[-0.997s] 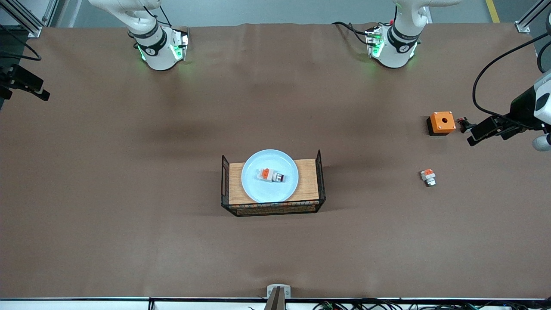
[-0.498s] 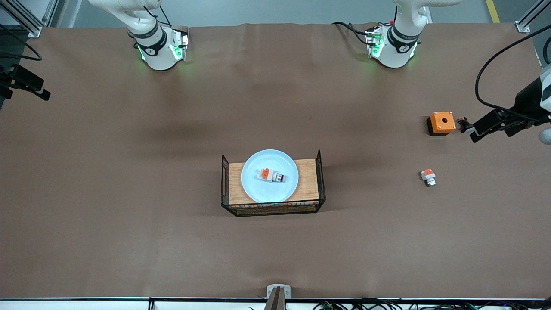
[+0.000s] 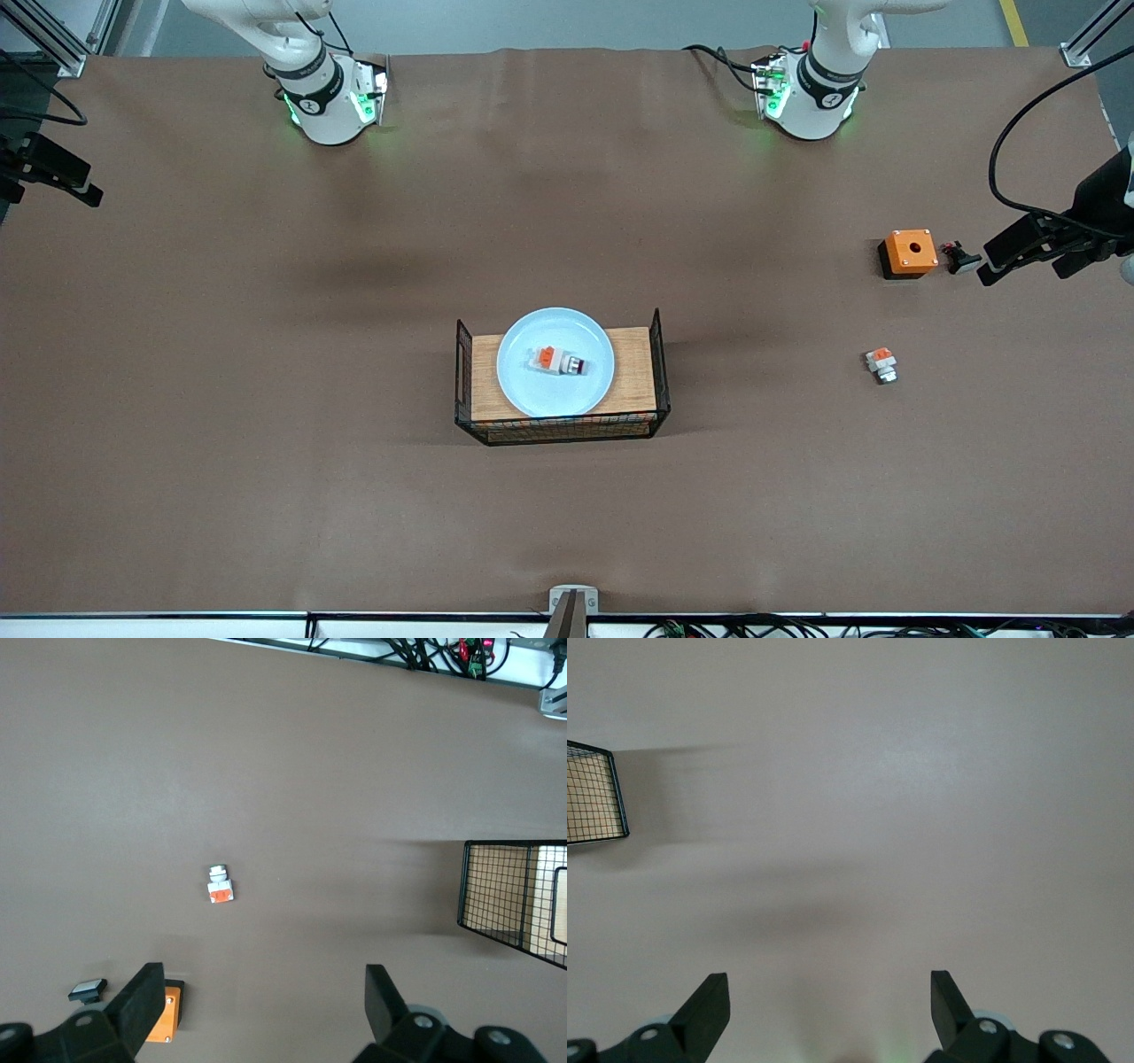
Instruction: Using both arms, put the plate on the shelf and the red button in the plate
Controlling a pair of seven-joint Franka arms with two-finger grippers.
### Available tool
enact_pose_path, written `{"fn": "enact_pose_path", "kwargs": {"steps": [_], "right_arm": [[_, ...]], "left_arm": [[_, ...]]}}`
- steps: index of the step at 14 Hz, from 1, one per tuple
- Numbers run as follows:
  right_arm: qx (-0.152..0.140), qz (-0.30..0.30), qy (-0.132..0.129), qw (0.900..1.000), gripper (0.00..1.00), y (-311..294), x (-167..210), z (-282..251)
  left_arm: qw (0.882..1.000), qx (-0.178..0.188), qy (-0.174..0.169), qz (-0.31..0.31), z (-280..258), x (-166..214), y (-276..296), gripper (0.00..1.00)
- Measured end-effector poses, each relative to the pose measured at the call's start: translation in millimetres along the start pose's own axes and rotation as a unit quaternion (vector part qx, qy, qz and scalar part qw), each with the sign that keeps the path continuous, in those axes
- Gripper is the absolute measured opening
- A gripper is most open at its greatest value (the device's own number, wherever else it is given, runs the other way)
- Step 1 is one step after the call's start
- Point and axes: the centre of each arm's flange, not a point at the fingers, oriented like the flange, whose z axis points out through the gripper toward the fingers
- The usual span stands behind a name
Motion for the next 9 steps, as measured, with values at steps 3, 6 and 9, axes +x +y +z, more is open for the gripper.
{"fn": "enact_pose_path", "kwargs": {"steps": [3,6,9], "right_arm": [[-0.002,0.0,0.0,1.0,1.0,0.6,0.0,0.0],[-0.003,0.0,0.0,1.0,1.0,0.9,0.0,0.0],[-0.004,0.0,0.0,1.0,1.0,1.0,0.0,0.0]], "left_arm": [[1.0,0.0,0.002,0.007,-4.6,0.0,1.0,1.0],[1.0,0.008,0.005,0.009,-8.2,0.3,-0.2,1.0],[1.0,0.017,0.006,0.013,-8.3,0.1,1.2,1.0]]}}
